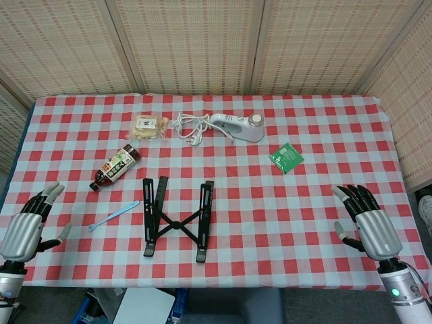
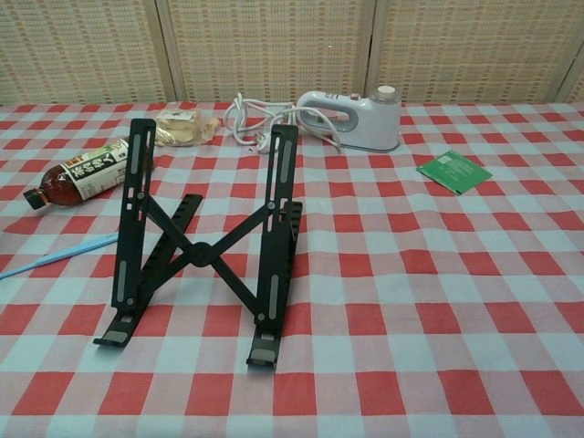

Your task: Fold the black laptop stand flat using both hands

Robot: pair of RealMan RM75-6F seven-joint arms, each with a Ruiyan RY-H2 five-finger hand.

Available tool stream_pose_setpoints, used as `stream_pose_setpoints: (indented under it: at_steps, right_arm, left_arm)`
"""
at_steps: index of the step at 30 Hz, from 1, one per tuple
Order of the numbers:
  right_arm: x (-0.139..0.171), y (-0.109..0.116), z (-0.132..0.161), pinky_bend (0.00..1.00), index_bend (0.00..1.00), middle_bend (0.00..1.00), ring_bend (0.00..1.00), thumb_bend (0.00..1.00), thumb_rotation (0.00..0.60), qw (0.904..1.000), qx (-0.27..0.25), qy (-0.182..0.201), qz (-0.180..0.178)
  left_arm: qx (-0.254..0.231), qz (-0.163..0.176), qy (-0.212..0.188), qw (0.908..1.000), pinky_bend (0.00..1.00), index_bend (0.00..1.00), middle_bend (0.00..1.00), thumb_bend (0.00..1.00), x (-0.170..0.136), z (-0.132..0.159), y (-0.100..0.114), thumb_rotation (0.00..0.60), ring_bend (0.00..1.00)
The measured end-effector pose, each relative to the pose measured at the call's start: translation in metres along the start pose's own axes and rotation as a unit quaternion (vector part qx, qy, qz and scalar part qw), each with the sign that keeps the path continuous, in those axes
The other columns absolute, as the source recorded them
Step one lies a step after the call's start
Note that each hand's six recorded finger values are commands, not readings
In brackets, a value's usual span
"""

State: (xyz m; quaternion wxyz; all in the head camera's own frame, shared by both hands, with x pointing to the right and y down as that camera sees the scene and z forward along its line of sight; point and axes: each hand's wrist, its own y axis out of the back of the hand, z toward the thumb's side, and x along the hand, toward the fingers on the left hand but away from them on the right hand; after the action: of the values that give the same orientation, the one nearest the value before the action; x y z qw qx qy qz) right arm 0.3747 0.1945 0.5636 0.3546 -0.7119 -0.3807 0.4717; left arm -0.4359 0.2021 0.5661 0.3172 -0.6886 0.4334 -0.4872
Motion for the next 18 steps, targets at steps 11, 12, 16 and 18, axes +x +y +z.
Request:
stream_pose_setpoints:
  at_steps: [11,12,16,18]
  right_arm:
    - [-0.027,-0.023,0.033,0.05,0.08,0.12,0.06,0.51,0.6,0.9837,-0.165,0.045,0.057]
    - [-0.03,-0.026,0.038,0.05,0.08,0.12,0.06,0.5,0.6,0.9787,-0.188,0.049,0.066]
    - [-0.042,-0.037,0.052,0.05,0.08,0.12,0.06,0.35,0.6,0.9571,-0.266,0.059,0.098]
    - [-0.049,-0.044,0.061,0.05,0.08,0.12,0.06,0.3,0.6,0.9434,-0.304,0.064,0.116]
  left_arm:
    - [-0.185,-0.048,-0.053,0.9802,0.22,0.17,0.14,0.32,0.051,0.027,-0.007,0.6,0.18]
    - [-0.198,-0.053,-0.056,0.9772,0.23,0.17,0.14,0.31,0.056,0.029,-0.008,0.6,0.18]
    - [-0.256,-0.073,-0.065,0.9616,0.23,0.19,0.14,0.28,0.076,0.038,-0.014,0.6,0.19]
    - [-0.279,-0.081,-0.067,0.9544,0.25,0.2,0.14,0.27,0.083,0.041,-0.017,0.543,0.21]
